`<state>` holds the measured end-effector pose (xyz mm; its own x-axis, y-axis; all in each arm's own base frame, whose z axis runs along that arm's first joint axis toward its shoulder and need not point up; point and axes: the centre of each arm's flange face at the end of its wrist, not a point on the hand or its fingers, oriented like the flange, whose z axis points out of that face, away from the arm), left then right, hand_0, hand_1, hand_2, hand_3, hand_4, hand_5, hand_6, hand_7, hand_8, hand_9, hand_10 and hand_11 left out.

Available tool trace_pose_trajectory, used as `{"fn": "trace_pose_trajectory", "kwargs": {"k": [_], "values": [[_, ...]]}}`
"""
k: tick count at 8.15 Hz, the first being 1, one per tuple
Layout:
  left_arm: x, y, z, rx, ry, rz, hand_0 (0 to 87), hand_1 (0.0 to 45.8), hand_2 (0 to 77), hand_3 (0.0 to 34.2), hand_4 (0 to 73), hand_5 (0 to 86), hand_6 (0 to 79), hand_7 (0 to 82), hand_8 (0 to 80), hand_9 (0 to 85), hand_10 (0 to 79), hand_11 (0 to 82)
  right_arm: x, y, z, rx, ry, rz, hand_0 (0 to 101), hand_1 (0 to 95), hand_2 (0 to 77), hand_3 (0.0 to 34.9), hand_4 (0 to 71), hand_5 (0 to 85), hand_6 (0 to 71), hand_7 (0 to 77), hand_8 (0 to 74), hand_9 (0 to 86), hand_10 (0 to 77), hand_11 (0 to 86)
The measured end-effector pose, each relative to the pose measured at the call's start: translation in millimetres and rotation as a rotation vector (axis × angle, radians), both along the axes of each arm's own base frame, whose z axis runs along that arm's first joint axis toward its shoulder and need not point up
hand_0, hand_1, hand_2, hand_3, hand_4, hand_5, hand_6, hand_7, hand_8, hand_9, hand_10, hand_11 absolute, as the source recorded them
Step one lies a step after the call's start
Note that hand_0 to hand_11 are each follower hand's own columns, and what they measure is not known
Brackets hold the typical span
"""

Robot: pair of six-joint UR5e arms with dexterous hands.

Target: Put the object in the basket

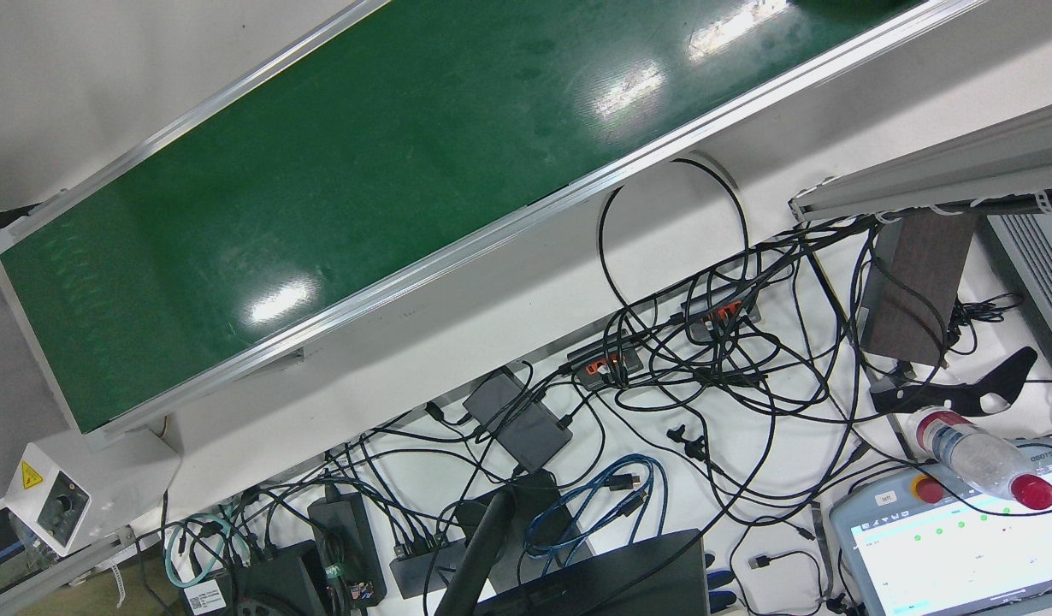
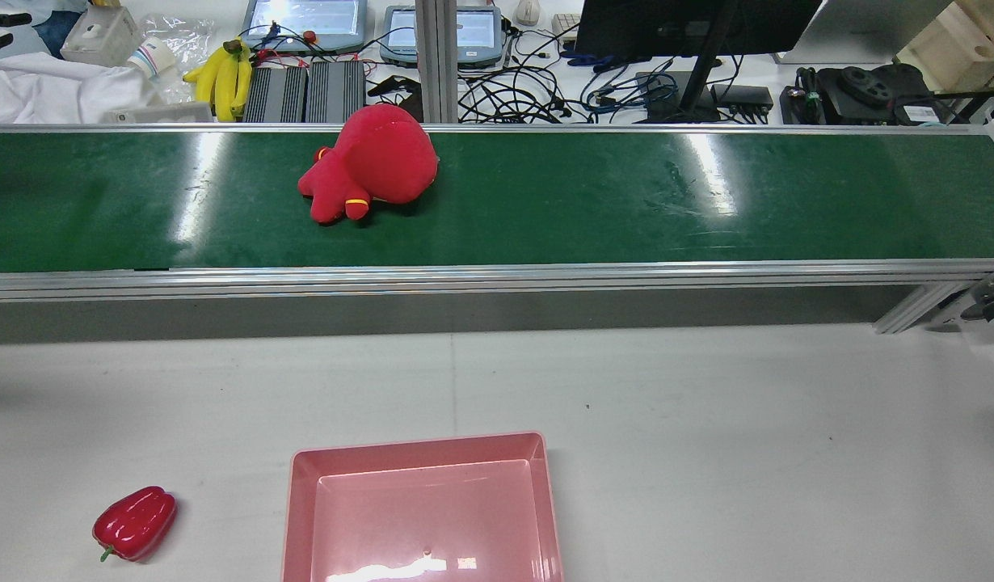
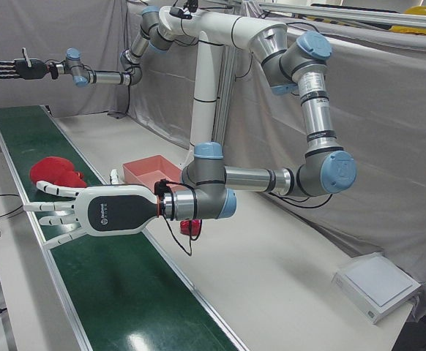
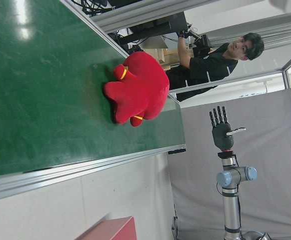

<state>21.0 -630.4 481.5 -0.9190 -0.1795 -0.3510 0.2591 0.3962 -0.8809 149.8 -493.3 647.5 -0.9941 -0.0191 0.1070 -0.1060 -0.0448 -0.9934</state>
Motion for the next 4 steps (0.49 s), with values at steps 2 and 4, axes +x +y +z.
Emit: {"fn": "trace_pose_trajectory", "kwargs": {"k": [2, 4], "values": [[0.5, -0.9, -4.0, 0.009, -0.005, -0.003, 56.9, 14.7, 0.5, 23.2, 1.1, 27.3, 3.8, 8.2, 14.7, 13.1, 2.2, 6.0, 0.0, 0.0, 0.0, 0.0, 0.0, 0.0, 0, 0.0, 0.5, 0.0, 0.0, 0.0, 0.0, 0.5, 0.0, 0.0, 0.0, 0.0], [0.7, 0.3, -9.0, 0.019, -0.027, -0.01, 56.9, 15.8, 0.5, 23.3, 1.1, 27.8, 3.8, 8.2, 14.7, 13.1, 2.2, 6.0, 0.0, 0.0, 0.0, 0.0, 0.0, 0.0, 0, 0.0, 1.1, 0.0, 0.0, 0.0, 0.0, 0.5, 0.0, 0.0, 0.0, 0.0]]}}
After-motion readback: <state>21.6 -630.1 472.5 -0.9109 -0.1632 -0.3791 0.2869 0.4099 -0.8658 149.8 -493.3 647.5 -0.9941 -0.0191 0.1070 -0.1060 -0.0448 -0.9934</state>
